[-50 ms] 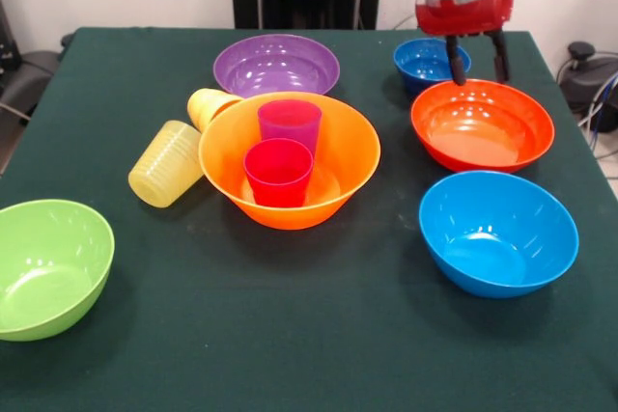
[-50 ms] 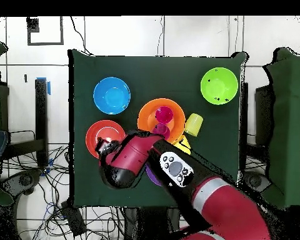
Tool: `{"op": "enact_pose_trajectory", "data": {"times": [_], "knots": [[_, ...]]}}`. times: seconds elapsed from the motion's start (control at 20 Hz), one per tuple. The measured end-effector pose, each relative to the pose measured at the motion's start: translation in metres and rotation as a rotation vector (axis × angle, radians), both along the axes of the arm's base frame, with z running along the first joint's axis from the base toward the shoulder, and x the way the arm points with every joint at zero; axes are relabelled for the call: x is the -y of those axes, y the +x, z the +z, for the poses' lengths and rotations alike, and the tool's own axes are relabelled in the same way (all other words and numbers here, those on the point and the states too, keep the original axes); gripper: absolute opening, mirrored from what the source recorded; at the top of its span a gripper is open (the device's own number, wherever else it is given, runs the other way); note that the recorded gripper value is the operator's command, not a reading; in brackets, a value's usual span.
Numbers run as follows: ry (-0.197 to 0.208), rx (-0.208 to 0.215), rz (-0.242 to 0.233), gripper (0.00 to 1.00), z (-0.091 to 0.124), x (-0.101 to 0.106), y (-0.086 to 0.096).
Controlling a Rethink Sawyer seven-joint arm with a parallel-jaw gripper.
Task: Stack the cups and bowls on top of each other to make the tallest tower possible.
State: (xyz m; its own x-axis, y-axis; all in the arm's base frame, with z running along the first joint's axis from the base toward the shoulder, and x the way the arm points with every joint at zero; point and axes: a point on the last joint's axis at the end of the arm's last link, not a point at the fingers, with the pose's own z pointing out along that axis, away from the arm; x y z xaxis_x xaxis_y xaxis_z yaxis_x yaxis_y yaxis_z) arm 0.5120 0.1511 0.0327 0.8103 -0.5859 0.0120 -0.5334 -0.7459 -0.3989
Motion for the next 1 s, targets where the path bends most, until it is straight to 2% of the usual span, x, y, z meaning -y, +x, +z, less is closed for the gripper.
{"op": "enact_pose_trajectory", "data": {"times": [0.25,0.35,0.5,0.55,0.65,0.8,1.0], "knots": [[-0.053,-0.009,-0.004,1.00,-0.005,-0.001,0.000],[-0.104,-0.028,-0.033,1.00,-0.004,0.006,0.005],[-0.142,-0.047,-0.063,1.00,-0.001,0.012,0.010],[-0.178,-0.064,-0.093,1.00,0.002,0.022,0.015],[-0.205,-0.074,-0.117,1.00,0.005,0.030,0.020],[-0.229,-0.081,-0.148,1.00,0.010,0.040,0.025],[-0.235,-0.080,-0.159,1.00,0.010,0.046,0.028]]}}
